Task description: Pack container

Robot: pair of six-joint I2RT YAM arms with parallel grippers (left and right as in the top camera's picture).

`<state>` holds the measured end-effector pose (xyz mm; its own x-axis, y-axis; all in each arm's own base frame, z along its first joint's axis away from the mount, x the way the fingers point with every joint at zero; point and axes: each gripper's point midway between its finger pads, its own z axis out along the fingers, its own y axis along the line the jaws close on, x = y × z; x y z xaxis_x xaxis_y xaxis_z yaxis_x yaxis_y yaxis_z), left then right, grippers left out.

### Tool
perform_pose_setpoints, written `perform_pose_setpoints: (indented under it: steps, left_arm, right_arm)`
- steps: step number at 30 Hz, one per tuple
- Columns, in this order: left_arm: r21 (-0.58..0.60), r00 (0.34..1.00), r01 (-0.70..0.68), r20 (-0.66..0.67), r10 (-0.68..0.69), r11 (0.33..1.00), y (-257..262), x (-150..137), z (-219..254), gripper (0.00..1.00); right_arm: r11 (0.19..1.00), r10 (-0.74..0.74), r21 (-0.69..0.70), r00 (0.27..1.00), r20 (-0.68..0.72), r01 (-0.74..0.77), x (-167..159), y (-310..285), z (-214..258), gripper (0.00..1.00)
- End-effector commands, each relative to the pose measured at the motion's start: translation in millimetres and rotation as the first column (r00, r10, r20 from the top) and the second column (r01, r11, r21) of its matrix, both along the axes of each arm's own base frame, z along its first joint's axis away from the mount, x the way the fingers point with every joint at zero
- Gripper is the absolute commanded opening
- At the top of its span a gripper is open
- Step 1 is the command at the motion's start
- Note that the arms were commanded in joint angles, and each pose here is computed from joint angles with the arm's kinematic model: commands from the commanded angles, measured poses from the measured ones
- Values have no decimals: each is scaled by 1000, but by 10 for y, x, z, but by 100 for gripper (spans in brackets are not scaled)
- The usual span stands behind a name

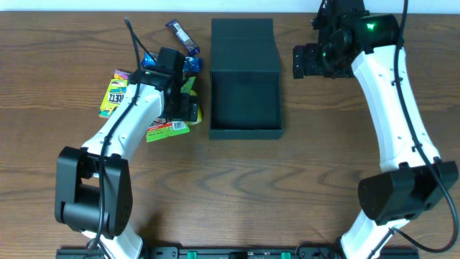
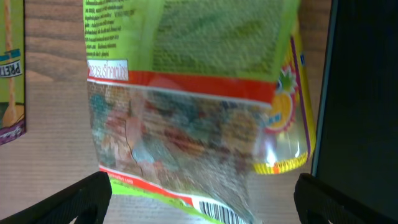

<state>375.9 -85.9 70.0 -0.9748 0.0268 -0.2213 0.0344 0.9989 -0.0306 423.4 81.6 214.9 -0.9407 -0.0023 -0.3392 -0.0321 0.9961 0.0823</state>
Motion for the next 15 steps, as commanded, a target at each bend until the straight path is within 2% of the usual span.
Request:
perform_pose_setpoints:
  steps: [1, 8, 15]
  left_arm:
    - [-97, 999, -43, -30, 41, 994, 32, -6, -24, 95]
    - [-256, 992, -125, -47, 117, 959, 209, 40, -97, 95]
    - [-261, 985, -153, -121, 125, 953, 201, -11, -446, 95]
  right_arm:
    - [1000, 10, -6, 1000, -5, -11, -5, -18, -14, 92]
    - [1000, 11, -6, 1000, -5, -11, -5, -15, -14, 93]
    - [1000, 5, 4, 1000, -9, -5, -11, -3, -14, 93]
